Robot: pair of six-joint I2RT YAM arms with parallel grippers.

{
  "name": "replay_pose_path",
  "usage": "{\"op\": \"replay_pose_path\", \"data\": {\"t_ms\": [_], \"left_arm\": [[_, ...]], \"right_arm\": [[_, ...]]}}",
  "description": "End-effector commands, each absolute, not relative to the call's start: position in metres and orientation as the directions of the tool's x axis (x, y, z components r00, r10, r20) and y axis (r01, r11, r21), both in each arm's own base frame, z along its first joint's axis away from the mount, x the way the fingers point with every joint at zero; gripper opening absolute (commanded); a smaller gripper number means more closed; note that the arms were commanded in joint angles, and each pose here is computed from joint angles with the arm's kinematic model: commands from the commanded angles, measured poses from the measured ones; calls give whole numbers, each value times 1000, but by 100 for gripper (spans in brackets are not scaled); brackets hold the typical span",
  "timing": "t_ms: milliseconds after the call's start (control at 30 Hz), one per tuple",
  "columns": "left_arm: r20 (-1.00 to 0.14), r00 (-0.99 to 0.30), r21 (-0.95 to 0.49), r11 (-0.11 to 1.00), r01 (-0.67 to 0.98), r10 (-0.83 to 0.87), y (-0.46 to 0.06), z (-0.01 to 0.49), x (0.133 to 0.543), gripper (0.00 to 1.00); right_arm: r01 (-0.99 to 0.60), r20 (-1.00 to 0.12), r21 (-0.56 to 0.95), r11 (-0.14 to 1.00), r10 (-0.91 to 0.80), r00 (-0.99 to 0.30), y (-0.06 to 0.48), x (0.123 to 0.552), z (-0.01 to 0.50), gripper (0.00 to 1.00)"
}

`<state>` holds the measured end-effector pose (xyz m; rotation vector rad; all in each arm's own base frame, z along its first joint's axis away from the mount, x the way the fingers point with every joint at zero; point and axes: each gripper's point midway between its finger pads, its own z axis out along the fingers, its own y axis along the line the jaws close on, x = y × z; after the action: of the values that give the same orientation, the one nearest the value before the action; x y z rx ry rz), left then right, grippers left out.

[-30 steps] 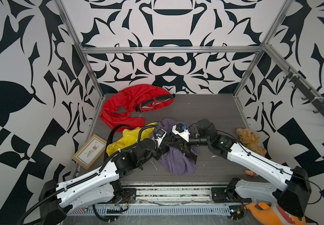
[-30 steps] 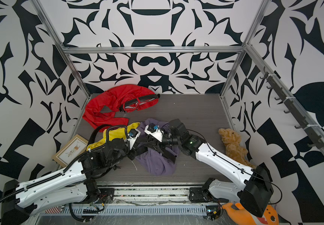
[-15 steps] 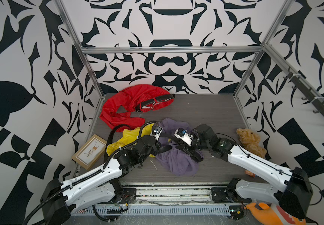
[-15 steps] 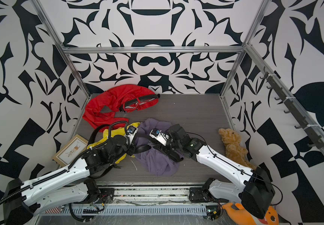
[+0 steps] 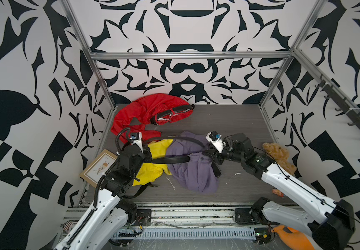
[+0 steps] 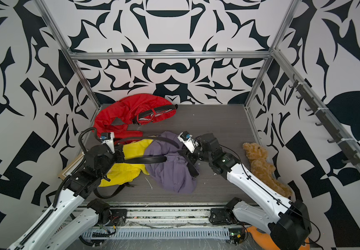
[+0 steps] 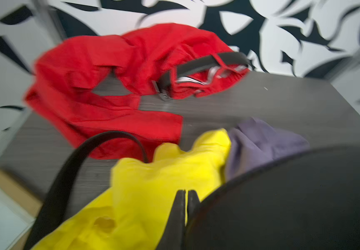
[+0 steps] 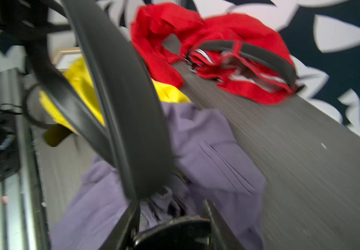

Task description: Remove the belt from the trousers

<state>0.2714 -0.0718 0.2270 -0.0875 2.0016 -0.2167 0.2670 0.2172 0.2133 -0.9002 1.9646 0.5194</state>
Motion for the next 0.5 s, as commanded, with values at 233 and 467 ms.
{"op": "replay_pose_path", "data": {"t_ms": [233, 467], "left_arm": [[-808, -575, -241, 962, 125, -127, -110, 217, 300, 9], [-769, -639, -229, 918, 324, 34, -173, 243, 304, 99]], "right_arm": [[-676, -811, 8, 737, -391, -436, 191, 272, 214, 0], [-633, -816, -12, 774, -373, -441, 188, 286, 249, 0]]}}
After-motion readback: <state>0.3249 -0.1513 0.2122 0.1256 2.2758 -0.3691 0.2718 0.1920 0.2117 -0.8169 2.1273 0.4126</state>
